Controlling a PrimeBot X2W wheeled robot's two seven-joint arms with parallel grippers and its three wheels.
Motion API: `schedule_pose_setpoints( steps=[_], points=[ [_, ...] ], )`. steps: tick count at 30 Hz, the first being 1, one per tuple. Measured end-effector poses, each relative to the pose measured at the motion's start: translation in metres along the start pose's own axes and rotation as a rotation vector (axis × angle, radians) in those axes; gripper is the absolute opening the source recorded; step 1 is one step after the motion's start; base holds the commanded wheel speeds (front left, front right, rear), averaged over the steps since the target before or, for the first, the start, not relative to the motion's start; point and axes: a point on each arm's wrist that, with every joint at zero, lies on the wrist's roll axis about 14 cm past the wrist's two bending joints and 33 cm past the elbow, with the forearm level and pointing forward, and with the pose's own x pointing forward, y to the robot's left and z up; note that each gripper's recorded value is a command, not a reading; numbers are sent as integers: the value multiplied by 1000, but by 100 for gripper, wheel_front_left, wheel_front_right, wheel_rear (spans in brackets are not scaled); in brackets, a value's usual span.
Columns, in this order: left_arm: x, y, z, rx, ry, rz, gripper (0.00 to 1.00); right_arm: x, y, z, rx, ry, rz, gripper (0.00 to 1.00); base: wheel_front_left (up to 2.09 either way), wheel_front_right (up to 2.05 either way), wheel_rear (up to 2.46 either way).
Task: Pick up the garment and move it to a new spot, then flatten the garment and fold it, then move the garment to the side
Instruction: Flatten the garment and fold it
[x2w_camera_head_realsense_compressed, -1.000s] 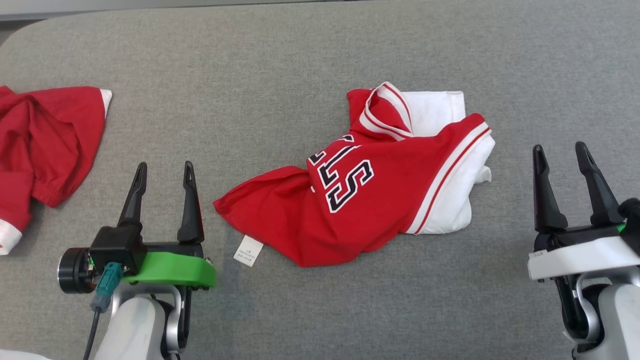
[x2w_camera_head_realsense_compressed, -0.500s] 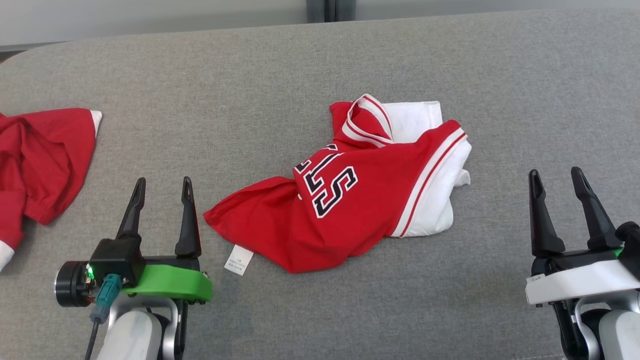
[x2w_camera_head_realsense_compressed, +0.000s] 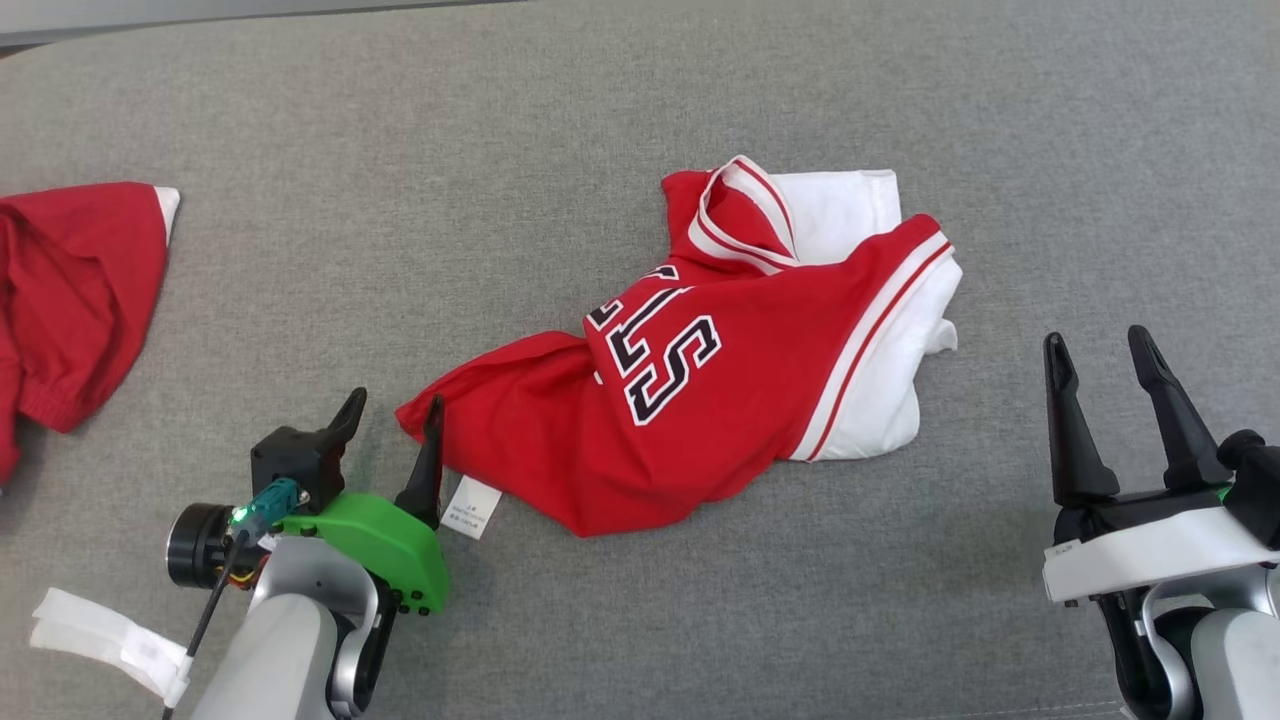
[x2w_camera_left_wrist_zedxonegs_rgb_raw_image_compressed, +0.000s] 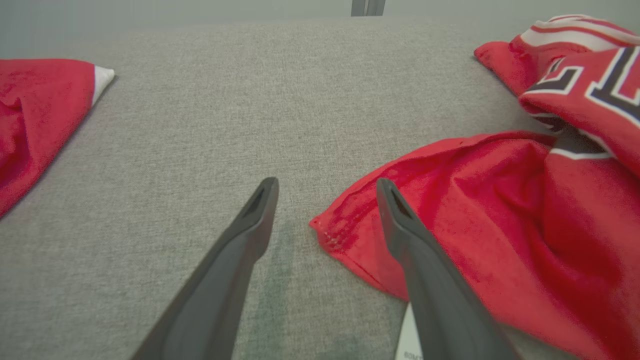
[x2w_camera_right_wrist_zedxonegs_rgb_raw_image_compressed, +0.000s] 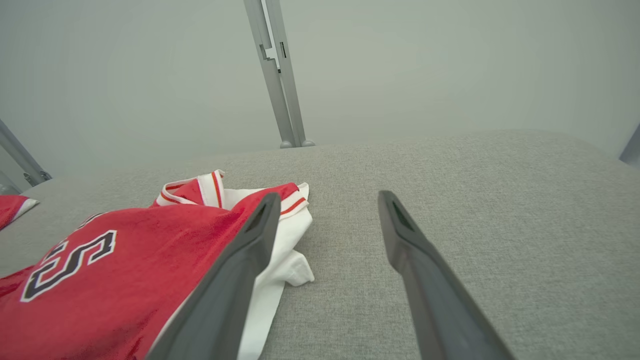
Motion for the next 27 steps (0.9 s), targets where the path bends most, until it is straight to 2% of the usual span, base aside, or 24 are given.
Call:
schedule_pose_setpoints(
  steps=[3, 4, 5, 13, 23, 24, 26, 27],
  points=[
    [5, -1, -22, -22, 86, -18, 100, 0, -5, -15, 2, 45, -12, 100, 0, 0, 0],
    [6, -2, -28, -27, 106, -24, 76, 0, -7, -21, 1, 61, -16, 100, 0, 0, 0],
    [8, -3, -32, -26, 120, -30, 0, 0, -9, -26, 1, 77, -17, 100, 0, 0, 0],
    [18, -4, -37, -32, 124, -41, 0, 8, -8, -65, -16, 199, 29, 100, 0, 0, 0],
    [25, -4, -31, -35, 85, -35, 0, 45, 20, -103, -38, 285, 165, 100, 0, 0, 0],
    [25, -3, -30, -37, 80, -31, 0, 47, 22, -106, -36, 292, 175, 42, 0, 0, 0],
    [25, 0, -29, -40, 64, -21, 0, 49, 26, -111, -37, 297, 191, 0, 0, 0, 0],
    [24, 1, -27, -41, 56, -16, 0, 49, 27, -112, -38, 299, 197, 0, 0, 0, 0]
  ],
)
